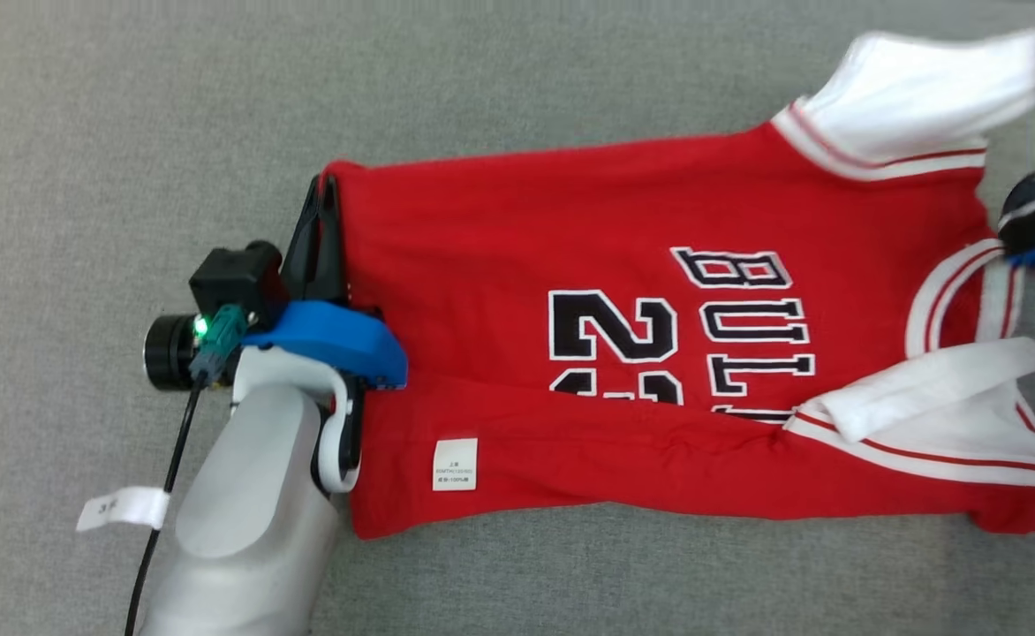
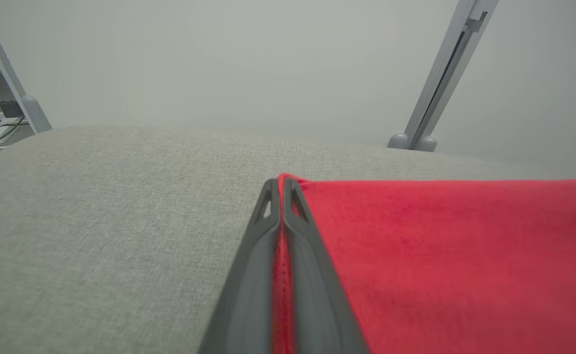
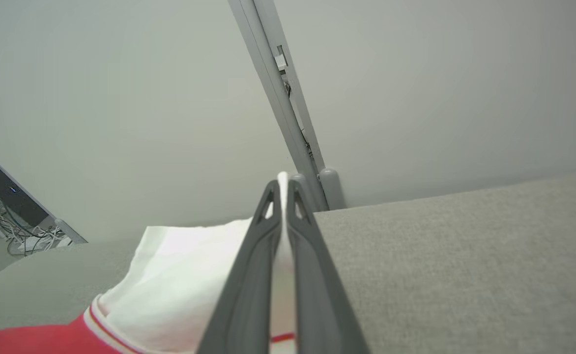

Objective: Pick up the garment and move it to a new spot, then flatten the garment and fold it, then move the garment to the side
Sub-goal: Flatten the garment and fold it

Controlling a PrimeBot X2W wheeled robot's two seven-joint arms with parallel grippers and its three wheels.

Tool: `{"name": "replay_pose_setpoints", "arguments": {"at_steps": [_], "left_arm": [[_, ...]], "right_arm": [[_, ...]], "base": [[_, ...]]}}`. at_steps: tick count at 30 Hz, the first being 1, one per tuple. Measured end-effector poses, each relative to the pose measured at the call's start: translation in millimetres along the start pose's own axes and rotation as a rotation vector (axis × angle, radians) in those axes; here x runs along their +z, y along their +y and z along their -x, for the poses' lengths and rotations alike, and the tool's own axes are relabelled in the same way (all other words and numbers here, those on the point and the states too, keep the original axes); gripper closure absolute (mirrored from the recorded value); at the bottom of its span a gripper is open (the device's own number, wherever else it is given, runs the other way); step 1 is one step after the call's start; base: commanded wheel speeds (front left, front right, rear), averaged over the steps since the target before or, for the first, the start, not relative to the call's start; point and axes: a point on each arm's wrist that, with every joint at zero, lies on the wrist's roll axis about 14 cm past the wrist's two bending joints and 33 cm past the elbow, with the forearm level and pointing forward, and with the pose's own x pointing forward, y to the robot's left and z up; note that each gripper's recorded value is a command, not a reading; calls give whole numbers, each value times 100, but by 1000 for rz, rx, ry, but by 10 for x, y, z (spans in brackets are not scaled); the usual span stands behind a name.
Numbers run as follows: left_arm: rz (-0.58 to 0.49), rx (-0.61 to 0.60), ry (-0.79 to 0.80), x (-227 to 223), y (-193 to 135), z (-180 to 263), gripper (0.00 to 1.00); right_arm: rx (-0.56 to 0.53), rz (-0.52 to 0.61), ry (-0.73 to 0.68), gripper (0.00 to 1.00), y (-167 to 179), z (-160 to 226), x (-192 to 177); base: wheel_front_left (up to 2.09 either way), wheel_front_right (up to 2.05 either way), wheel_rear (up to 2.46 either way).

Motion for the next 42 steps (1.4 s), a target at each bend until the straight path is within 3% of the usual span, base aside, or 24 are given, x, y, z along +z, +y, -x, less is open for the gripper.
{"name": "replay_pose_setpoints", "arguments": {"at_steps": [13, 18, 23, 24, 25, 26, 27, 36, 42], "left_arm": [[-40, -34, 70, -279, -85, 628, 100], [-43, -43, 97, -389, -119, 821, 100], [-21, -43, 120, -481, -124, 1000, 100], [-19, -47, 122, -491, -141, 1027, 100], [-13, -43, 122, -494, -140, 1049, 59], [-10, -38, 123, -501, -135, 1074, 11], [-13, -30, 119, -491, -124, 1093, 0], [-127, -35, 36, -284, -164, 1206, 0], [-133, -40, 34, -308, -157, 1370, 0]], "right_arm": [[-103, -130, 40, 100, -78, 1410, -236], [-132, -153, 63, 100, -68, 1693, -332], [-139, -91, 112, 100, -100, 1848, -441], [-136, -74, 121, 85, -99, 1863, -455], [-135, -58, 127, 63, -102, 1872, -462], [-137, -47, 130, 24, -113, 1879, -463], [-135, -23, 137, 0, -123, 1887, -470], [-72, 182, 89, 0, 42, 1812, -253], [-31, 252, 122, 0, 224, 1920, -370]], "base": [[0, 0, 0], [0, 0, 0], [0, 0, 0], [0, 0, 0], [0, 0, 0], [0, 0, 0], [0, 0, 0], [0, 0, 0], [0, 0, 0]]}}
